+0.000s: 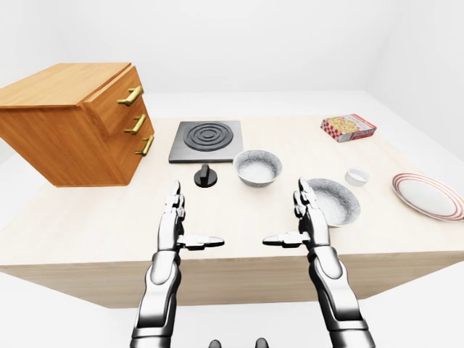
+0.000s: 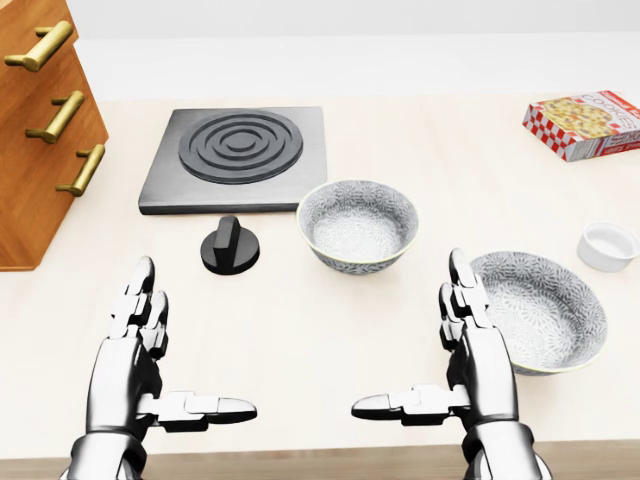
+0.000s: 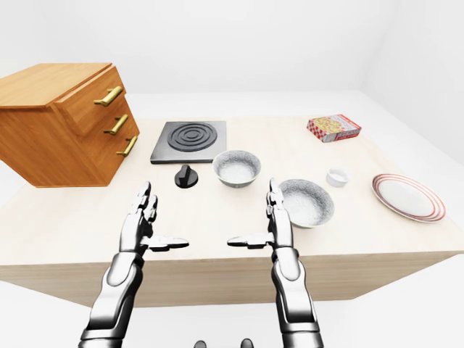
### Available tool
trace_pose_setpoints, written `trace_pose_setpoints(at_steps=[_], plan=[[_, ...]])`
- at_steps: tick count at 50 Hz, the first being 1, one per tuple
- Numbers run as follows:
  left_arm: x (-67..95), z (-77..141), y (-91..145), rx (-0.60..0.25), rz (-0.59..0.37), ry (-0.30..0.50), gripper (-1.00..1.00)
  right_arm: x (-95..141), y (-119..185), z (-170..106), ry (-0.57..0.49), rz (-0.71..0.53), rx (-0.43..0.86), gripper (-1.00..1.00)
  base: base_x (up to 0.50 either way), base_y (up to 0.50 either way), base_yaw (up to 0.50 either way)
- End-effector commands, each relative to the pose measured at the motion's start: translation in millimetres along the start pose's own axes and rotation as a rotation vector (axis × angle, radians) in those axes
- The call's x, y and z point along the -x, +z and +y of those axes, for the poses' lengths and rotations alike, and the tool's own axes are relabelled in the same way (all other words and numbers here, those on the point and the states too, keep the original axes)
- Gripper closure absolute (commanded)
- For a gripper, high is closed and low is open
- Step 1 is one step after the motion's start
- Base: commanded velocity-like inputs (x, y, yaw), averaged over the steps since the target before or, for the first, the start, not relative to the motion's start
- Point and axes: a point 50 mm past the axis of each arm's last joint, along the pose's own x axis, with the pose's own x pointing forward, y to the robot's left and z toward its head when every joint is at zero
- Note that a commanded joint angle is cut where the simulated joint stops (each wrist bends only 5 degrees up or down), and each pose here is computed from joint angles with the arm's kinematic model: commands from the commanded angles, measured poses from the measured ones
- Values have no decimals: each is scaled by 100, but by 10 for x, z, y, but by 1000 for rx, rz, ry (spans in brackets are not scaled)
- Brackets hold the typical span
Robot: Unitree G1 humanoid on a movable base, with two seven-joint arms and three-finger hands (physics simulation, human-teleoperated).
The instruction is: Pick the akita bowl from table center and place it on the plate.
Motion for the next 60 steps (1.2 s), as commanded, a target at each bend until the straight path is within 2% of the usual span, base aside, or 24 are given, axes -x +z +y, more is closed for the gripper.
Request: trace_pose_setpoints(at_steps=[1,12,15,22,24,28,29,32,41,60], plan=[[-15,74,-22,14,19,0,-100,22,35,-48,10,-4,7,-100,0,0,0],[-59,96,44,-10,33,12,-100,25,134,-35,14,-16,13,-100,0,0,0],[-115,106,158,-42,-8,13,-100,2,198,-28,4,-34,24,-100,0,0,0],[-300,113,492,-168,-127,-24,-100,-86,505,-61,-29,-159,64,-100,0,0,0],[-364,129,621,-137,-173,-27,-100,-87,715,-70,-52,-249,51,-100,0,0,0],[-436,148,716,-133,-201,-31,-100,-87,831,-50,-18,-296,82,-100,0,0,0],[-443,134,737,-123,-207,-61,-100,-89,850,-36,0,-304,105,-100,0,0,0],[-451,125,792,-126,-228,-68,-100,-85,917,-11,27,-332,110,-100,0,0,0],[-439,99,985,-149,-307,-79,-100,-95,1085,-48,10,-403,67,-100,0,-11,0],[-404,92,1028,-145,-330,-77,-100,-35,1107,-32,33,-418,41,-100,-4,-50,0]])
